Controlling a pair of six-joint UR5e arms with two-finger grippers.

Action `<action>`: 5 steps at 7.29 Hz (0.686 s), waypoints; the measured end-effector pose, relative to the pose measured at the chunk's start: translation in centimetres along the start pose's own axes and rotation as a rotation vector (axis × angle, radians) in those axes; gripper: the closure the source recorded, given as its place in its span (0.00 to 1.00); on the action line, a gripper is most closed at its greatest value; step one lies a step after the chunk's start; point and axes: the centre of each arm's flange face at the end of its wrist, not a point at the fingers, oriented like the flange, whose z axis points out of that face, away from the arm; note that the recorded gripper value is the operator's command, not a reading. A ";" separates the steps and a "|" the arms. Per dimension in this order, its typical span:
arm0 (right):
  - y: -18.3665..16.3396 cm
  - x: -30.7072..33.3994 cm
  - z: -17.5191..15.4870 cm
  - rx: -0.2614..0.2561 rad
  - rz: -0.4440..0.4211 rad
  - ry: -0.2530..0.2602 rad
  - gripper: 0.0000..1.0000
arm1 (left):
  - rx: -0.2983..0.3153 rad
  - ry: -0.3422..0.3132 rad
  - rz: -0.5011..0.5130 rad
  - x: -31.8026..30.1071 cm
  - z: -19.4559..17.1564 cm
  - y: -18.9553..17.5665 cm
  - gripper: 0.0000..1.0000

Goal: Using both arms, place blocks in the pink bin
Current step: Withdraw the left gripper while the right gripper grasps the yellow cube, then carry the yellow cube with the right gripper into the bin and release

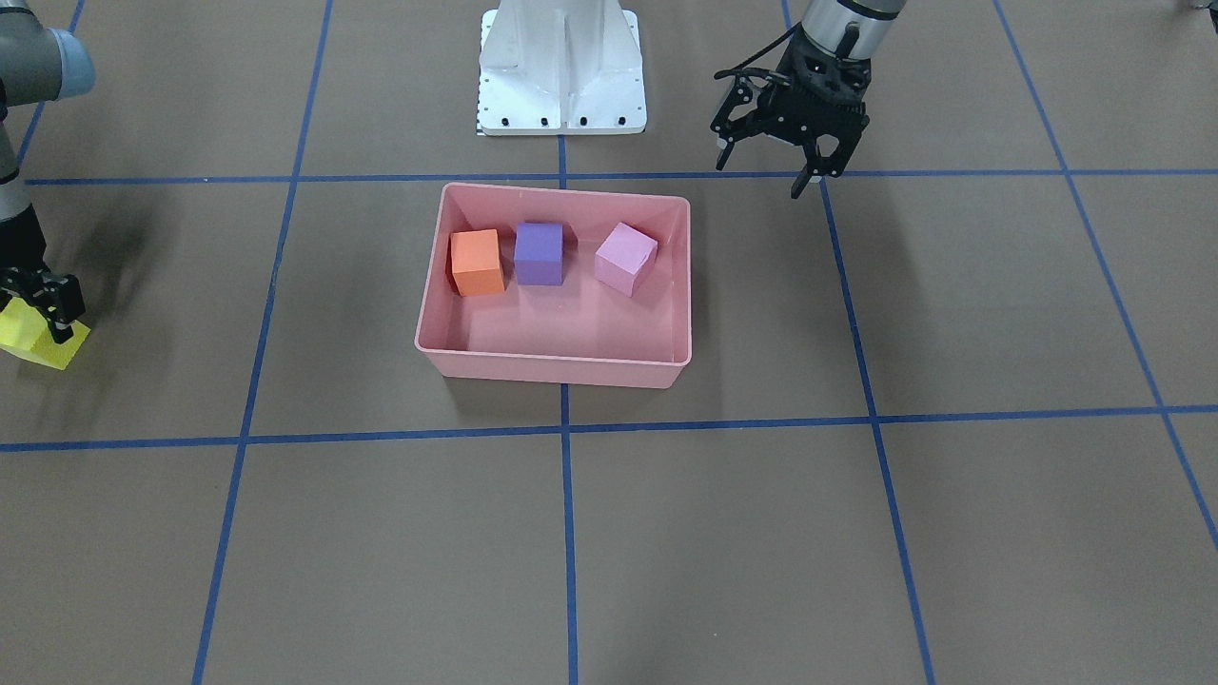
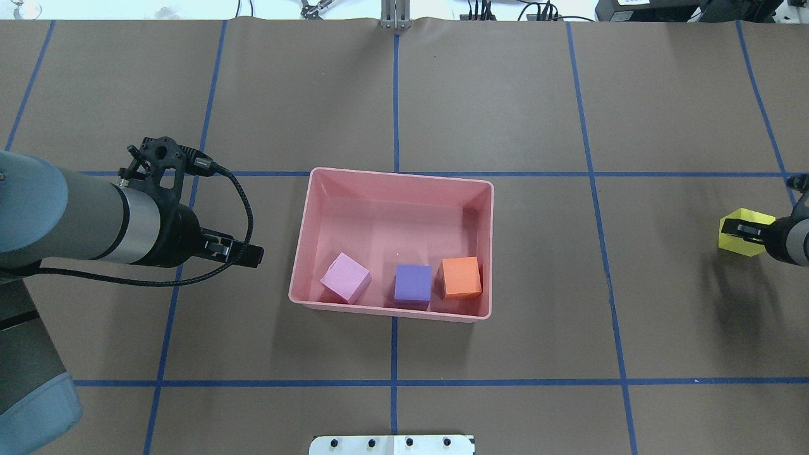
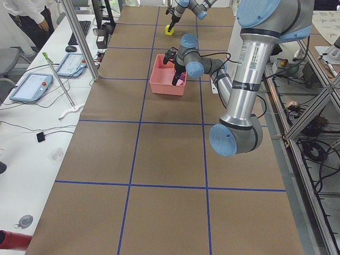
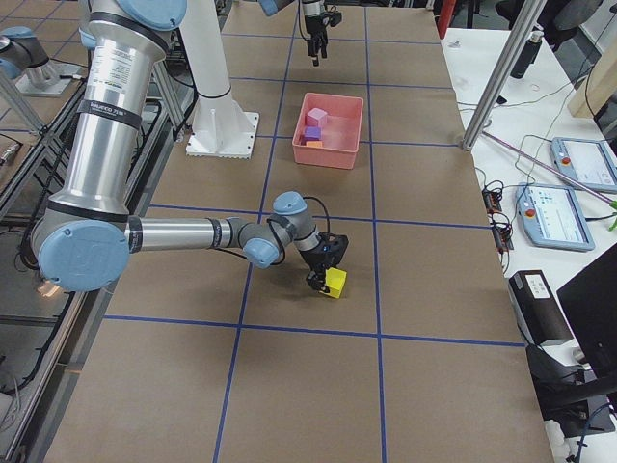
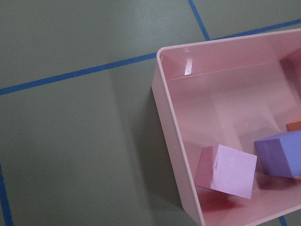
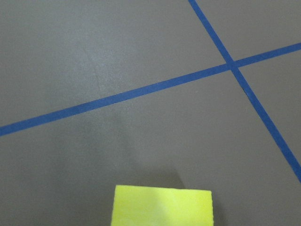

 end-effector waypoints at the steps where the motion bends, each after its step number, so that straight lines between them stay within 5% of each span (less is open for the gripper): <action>1: -0.1 -1.0 -1.0 -0.003 -0.006 -0.027 1.00 | -0.005 -0.006 0.011 -0.7 -0.3 -0.5 0.00; 5: -1.4 -8.5 -7.7 -0.001 -0.026 -0.218 1.00 | -0.088 -0.153 0.247 -18.8 -6.7 -5.3 0.00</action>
